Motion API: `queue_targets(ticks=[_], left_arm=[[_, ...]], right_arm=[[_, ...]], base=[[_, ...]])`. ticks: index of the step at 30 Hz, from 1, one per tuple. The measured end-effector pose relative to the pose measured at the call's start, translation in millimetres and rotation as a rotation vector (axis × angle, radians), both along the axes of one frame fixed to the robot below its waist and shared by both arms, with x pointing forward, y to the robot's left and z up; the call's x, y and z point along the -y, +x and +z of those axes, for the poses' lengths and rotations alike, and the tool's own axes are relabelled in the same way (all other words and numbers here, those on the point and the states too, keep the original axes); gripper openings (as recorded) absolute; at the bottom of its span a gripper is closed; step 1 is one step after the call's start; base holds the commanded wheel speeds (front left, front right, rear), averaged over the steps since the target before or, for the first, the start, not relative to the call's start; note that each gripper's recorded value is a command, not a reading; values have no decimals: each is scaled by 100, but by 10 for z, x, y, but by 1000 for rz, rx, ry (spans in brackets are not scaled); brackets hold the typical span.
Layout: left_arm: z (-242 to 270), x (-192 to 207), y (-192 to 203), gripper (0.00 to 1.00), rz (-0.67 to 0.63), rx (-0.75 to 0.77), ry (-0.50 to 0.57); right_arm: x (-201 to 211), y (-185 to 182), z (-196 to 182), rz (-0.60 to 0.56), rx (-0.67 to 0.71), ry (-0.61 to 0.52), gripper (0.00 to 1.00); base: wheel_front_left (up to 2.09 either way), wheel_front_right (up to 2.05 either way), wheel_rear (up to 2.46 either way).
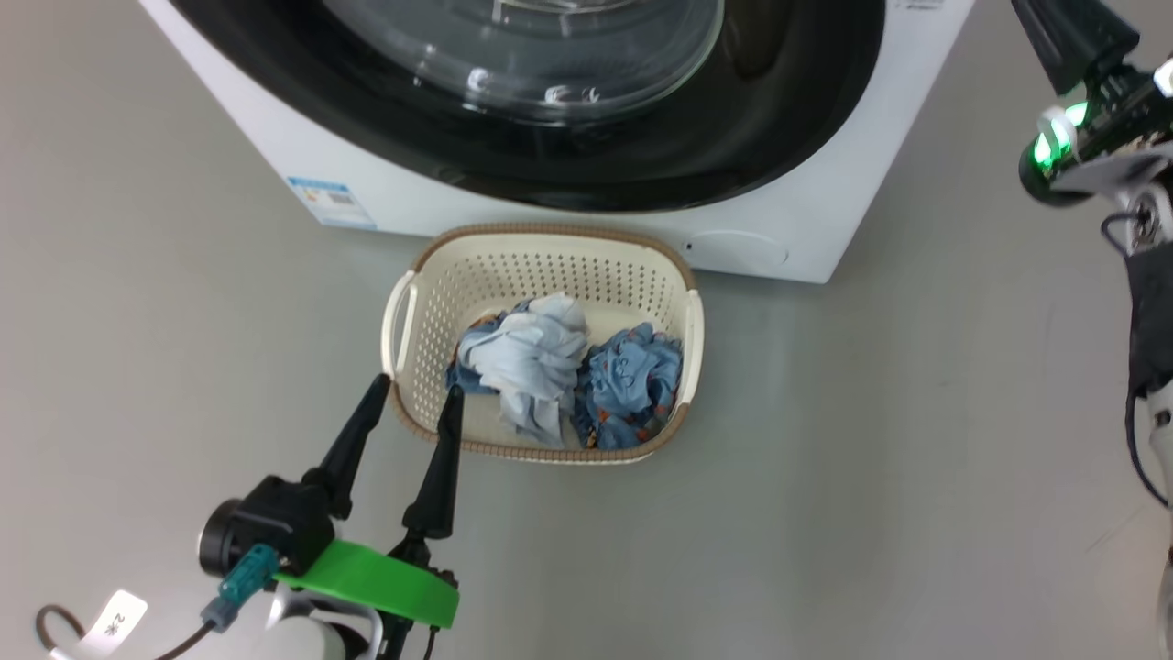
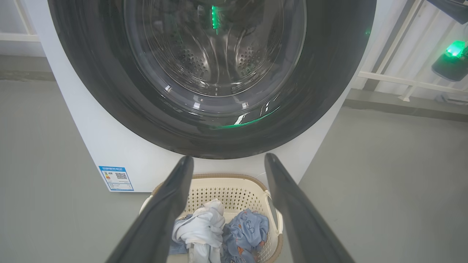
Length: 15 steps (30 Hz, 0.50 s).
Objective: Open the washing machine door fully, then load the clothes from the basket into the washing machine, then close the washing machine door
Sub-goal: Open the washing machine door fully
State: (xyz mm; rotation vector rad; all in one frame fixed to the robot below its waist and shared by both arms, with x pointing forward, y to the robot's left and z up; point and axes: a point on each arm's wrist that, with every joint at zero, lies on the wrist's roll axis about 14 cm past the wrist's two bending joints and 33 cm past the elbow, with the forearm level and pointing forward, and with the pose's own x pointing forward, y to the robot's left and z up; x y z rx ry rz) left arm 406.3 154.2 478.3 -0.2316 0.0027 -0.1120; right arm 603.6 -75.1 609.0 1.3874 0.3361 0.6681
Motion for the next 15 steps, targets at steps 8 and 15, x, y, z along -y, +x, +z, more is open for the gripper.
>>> queue_targets(ticks=[8,15], left_arm=[[-37,13,125,100,-2,-7,-6],[-109,-17,188,100,10,-25,-10]], right_arm=[[-166,204,-169,70,-25,-51,0],[-294,362,-261,100,-29,-77,0]], base=[[0,0,0],[0,0,0]])
